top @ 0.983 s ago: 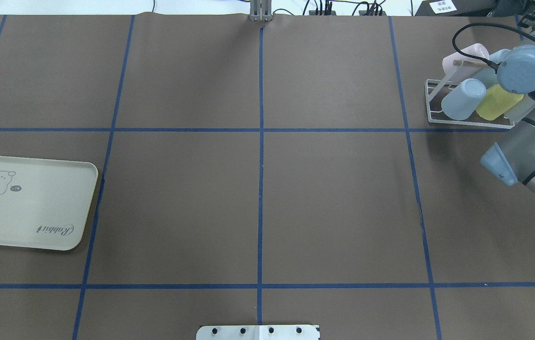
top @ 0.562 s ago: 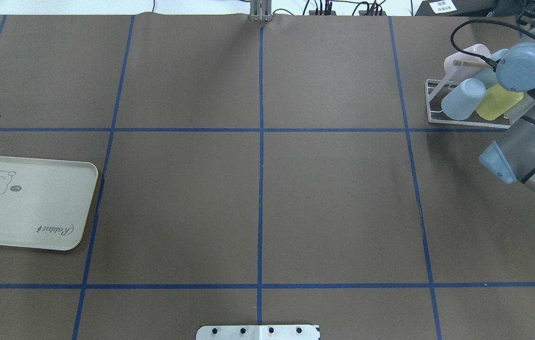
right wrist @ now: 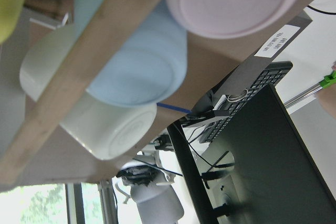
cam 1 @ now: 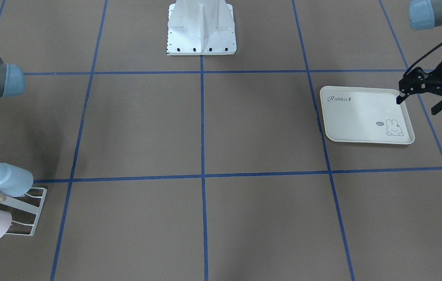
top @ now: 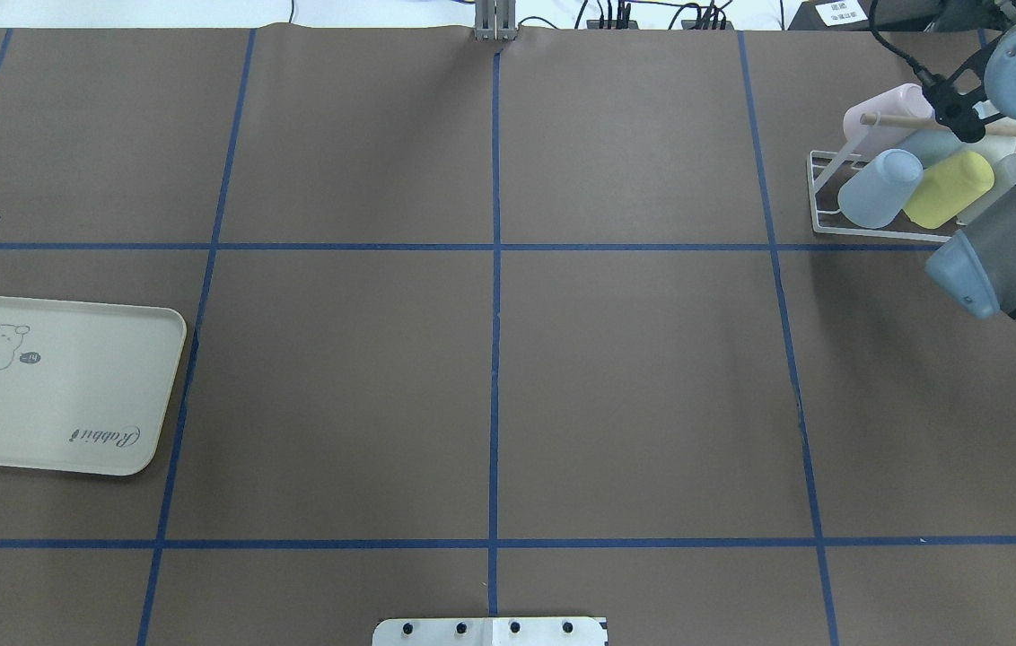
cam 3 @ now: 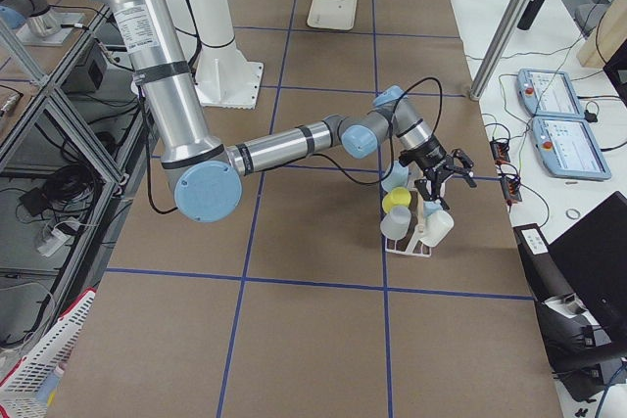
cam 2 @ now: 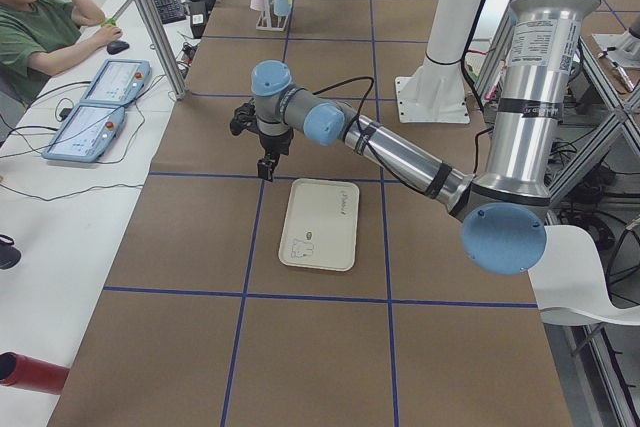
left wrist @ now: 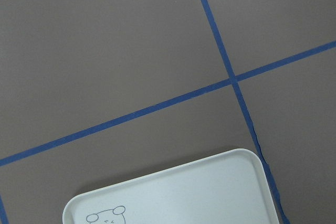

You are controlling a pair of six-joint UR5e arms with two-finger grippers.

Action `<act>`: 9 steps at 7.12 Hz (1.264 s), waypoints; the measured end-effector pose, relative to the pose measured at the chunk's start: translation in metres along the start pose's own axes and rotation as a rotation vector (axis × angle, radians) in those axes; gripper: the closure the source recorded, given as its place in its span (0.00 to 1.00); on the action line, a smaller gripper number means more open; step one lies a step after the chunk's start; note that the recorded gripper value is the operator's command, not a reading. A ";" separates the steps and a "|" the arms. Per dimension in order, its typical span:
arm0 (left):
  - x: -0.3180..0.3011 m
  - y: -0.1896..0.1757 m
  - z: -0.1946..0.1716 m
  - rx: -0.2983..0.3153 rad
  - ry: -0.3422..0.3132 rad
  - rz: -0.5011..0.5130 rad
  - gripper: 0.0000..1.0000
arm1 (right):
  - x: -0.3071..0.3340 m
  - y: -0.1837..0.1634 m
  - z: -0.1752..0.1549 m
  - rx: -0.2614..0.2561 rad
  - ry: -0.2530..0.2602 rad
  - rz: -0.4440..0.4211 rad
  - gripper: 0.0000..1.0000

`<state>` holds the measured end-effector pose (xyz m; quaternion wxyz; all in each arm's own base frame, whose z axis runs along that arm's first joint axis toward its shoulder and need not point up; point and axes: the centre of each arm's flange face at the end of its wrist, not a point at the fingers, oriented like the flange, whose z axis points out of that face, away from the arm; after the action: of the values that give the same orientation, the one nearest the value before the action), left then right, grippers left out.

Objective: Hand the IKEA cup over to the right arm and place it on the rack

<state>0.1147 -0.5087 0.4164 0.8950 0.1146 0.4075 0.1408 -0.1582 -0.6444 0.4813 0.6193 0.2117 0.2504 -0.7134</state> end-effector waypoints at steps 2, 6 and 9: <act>0.001 0.000 -0.004 0.008 -0.002 0.002 0.00 | -0.005 0.003 -0.011 0.223 -0.088 0.413 0.00; -0.039 0.004 -0.030 0.040 -0.041 0.015 0.00 | 0.014 0.006 -0.045 0.554 -0.522 1.240 0.00; -0.067 0.012 -0.046 0.030 -0.068 0.032 0.00 | 0.019 0.040 -0.063 0.562 -0.657 1.414 0.00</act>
<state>0.0352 -0.5161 0.4375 0.9041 0.1393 0.3770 0.1451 -0.1222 -0.6245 0.4161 0.8873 0.2470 -0.3231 -0.2174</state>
